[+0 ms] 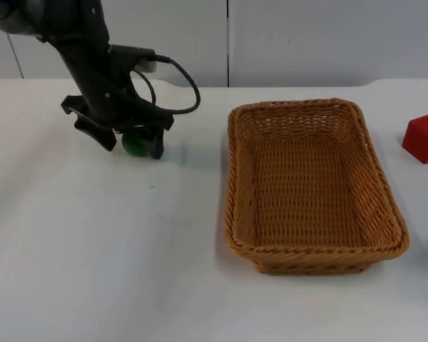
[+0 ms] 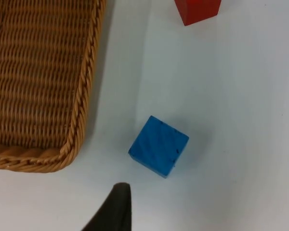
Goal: Place all geometric objects except the red cube into the basket.
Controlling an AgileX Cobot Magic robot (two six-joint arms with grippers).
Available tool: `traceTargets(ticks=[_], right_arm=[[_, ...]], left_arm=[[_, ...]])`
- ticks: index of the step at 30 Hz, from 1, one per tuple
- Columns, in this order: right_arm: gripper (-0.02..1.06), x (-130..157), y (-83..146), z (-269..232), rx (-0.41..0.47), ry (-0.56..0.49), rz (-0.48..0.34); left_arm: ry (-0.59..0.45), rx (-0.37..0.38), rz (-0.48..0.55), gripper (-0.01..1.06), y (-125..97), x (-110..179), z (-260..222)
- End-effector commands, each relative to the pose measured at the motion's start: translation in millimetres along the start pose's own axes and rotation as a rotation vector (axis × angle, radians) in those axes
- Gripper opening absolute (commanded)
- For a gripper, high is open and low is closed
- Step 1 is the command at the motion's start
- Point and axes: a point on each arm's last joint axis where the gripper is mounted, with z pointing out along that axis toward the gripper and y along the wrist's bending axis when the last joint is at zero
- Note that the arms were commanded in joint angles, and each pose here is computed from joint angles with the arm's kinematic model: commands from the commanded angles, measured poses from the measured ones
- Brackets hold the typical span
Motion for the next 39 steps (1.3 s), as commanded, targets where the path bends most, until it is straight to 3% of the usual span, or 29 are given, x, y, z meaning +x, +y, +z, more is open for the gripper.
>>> traceTargets(ticks=[1,4,5,6,12,14,20,26,27,32,33,37,39], right_arm=[[1.05,-1,-1,0,0.006,-0.014,-0.003],[1.05,-1,-1,0,0.007,-0.018,-0.003],[1.05,-1,-1,0,0.007,-0.018,-0.003],[1.05,-1,-1,0,0.007,-0.018,-0.003],[1.05,-2,-2,0,0.010,-0.020,-0.006],[1.05,-2,-2,0,0.010,-0.020,-0.006],[1.05,-2,-2,0,0.010,-0.020,-0.006],[1.05,-1,-2,0,0.009,-0.018,-0.006],[1.05,-1,-2,0,0.009,-0.018,-0.006],[1.05,-1,-2,0,0.009,-0.018,-0.006],[1.05,-1,-2,0,0.009,-0.018,-0.006],[1.05,-1,-2,0,0.011,-0.018,-0.007],[1.05,-1,-2,0,0.011,-0.018,-0.007]], left_arm=[[-0.019,0.004,-0.002,0.60,-4,-3,-4],[-0.027,0.023,-0.013,0.20,-7,-6,-15],[-0.027,0.023,-0.013,0.20,-7,-6,-15],[-0.050,0.041,-0.025,0.00,-10,-9,-29],[-0.098,0.052,-0.008,0.00,-18,-16,-102],[-0.074,0.070,0.002,0.00,-24,-11,-134],[-0.022,0.106,0.107,0.00,-51,-3,-166],[-0.042,0.056,0.277,0.00,-122,-3,-159],[-0.042,0.056,0.277,0.00,-122,-3,-159],[-0.101,0.021,0.457,0.00,-201,5,-142],[-0.101,0.021,0.457,0.00,-201,5,-142],[-0.079,0.047,0.551,0.00,-246,19,-113],[-0.059,0.049,0.564,0.00,-252,22,-103]])
